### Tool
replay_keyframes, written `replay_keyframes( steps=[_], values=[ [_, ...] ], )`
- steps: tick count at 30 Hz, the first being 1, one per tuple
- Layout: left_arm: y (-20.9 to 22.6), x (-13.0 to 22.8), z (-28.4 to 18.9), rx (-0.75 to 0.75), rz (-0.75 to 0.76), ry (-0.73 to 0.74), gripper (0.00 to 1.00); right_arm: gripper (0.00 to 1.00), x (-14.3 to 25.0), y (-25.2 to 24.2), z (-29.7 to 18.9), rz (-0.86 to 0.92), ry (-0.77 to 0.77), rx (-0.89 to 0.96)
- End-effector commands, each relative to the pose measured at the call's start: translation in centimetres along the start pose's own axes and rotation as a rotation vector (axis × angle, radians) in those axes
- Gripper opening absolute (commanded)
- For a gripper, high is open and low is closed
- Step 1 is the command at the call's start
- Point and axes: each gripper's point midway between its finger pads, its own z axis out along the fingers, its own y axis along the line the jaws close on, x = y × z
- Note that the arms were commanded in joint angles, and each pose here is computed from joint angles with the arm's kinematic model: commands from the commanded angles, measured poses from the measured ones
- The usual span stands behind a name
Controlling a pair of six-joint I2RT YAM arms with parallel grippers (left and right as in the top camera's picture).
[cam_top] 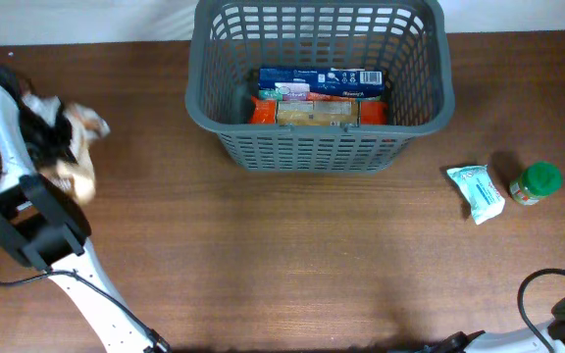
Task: Pack container
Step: 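Carry the rice bag into the basket and release it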
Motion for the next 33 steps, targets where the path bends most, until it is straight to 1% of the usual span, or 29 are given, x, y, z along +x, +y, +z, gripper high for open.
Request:
replay_keyframes(
  steps=[1, 4, 7, 8, 9, 11, 12, 15, 19, 23, 26, 29, 33],
  values=[
    [-4.5, -2.9, -9.8, -0.008, 0.095, -0.287, 0.02, 0.99, -0.1, 0.0, 0.1, 0.002, 0.000, -0.002],
    [-8.4, -3.9, -16.4, -0.035, 0.188, -0.501, 0.02, 0.99, -0.1, 0.0, 0.1, 0.002, 0.000, -0.002],
    [-13.2, -3.4, -22.4, -0.046, 0.303, -0.693, 0.02, 0.99, -0.1, 0.0, 0.1, 0.002, 0.000, -0.002],
    [-15.3, -3.0, -24.4, -0.049, 0.368, -0.758, 0.02, 0.99, -0.1, 0.0, 0.1, 0.002, 0.000, -0.002],
    [-16.4, -2.8, -25.3, -0.049, 0.403, -0.787, 0.02, 0.99, -0.1, 0.0, 0.1, 0.002, 0.000, -0.002],
    [-20.6, -1.6, -28.1, -0.054, 0.551, -0.880, 0.02, 0.99, -0.1, 0.0, 0.1, 0.002, 0.000, -0.002],
    [-23.8, -0.4, -29.7, -0.059, 0.681, -0.934, 0.02, 0.99, -0.1, 0.0, 0.1, 0.002, 0.000, -0.002],
    [-29.6, 2.3, -31.1, -0.087, 0.978, -0.996, 0.02, 0.99, -0.1, 0.0, 0.1, 0.002, 0.000, -0.002],
    [-37.1, 6.6, -30.3, -0.129, 1.424, -1.010, 0.02, 0.99, -0.1, 0.0, 0.1, 0.002, 0.000, -0.002],
    [-42.1, 8.8, -27.5, -0.118, 1.682, -0.963, 0.02, 0.99, -0.1, 0.0, 0.1, 0.002, 0.000, -0.002],
    [-44.8, 8.7, -24.4, -0.099, 1.776, -0.903, 0.02, 0.99, -0.1, 0.0, 0.1, 0.002, 0.000, -0.002],
    [-46.8, 7.4, -20.3, -0.071, 1.805, -0.825, 0.02, 0.99, -0.1, 0.0, 0.1, 0.002, 0.000, -0.002],
    [-48.4, 6.0, -14.6, -0.038, 1.827, -0.723, 0.02, 0.99, -0.1, 0.0, 0.1, 0.002, 0.000, -0.002]
  ],
)
